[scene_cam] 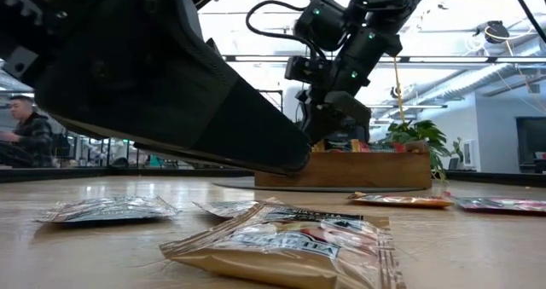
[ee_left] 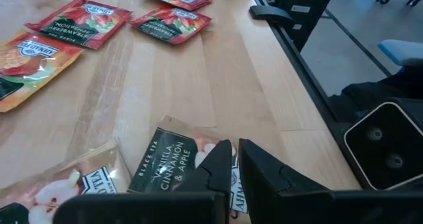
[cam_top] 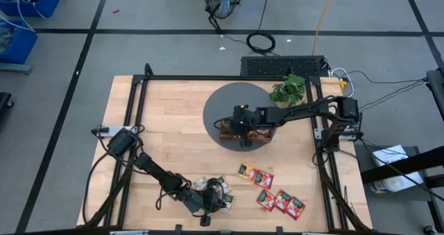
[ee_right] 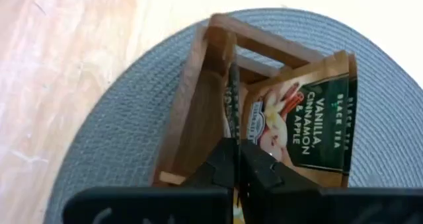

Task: Pick & Place Tea
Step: Put the brown tea bag into the left section of the wooden organiser, then put the red tea bag into the right section of the wooden organiser

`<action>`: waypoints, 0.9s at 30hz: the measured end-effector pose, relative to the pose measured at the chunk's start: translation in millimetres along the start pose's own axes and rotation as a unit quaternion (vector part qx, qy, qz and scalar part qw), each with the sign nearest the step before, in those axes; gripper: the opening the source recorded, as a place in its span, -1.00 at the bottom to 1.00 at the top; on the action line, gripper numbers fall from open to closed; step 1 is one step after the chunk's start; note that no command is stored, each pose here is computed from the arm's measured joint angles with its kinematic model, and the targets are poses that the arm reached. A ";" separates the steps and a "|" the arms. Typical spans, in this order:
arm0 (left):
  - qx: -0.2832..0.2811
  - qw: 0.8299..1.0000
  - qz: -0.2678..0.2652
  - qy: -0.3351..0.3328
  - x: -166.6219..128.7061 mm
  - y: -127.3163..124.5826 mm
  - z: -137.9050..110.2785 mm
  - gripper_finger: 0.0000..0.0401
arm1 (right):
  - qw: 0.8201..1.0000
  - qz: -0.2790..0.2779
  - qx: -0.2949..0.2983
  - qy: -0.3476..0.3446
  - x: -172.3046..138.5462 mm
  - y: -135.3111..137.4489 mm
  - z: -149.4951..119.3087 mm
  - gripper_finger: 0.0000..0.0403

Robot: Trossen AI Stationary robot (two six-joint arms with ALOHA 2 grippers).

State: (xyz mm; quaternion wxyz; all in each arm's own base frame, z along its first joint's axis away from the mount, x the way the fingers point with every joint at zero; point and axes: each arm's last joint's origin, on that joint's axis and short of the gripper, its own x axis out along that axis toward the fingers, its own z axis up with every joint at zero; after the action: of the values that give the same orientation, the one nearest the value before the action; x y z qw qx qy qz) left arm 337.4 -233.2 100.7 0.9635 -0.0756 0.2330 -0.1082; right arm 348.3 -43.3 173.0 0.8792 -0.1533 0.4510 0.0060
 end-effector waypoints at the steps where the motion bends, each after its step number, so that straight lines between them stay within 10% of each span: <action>1: 0.000 1.000 0.000 0.000 0.0 0.0 0.0 -0.84 | 1.000 0.000 -0.001 -0.002 -0.2 0.0 0.3 -1.00; 17: 0.000 1.000 0.001 0.001 -0.1 0.1 0.1 -0.84 | 0.997 -0.075 0.032 -0.014 -3.2 -8.8 5.0 -0.38; 27: 0.003 1.000 0.004 0.012 -0.3 0.8 -1.9 -0.84 | 0.986 -0.112 0.042 -0.116 -21.4 -17.6 25.8 -0.34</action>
State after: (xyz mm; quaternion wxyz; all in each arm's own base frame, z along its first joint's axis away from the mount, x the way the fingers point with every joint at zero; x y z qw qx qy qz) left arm 336.4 -232.6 99.0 0.9614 -0.0701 0.2443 -0.1055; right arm 358.6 -50.2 208.7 0.9265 -0.1642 0.3254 -0.0933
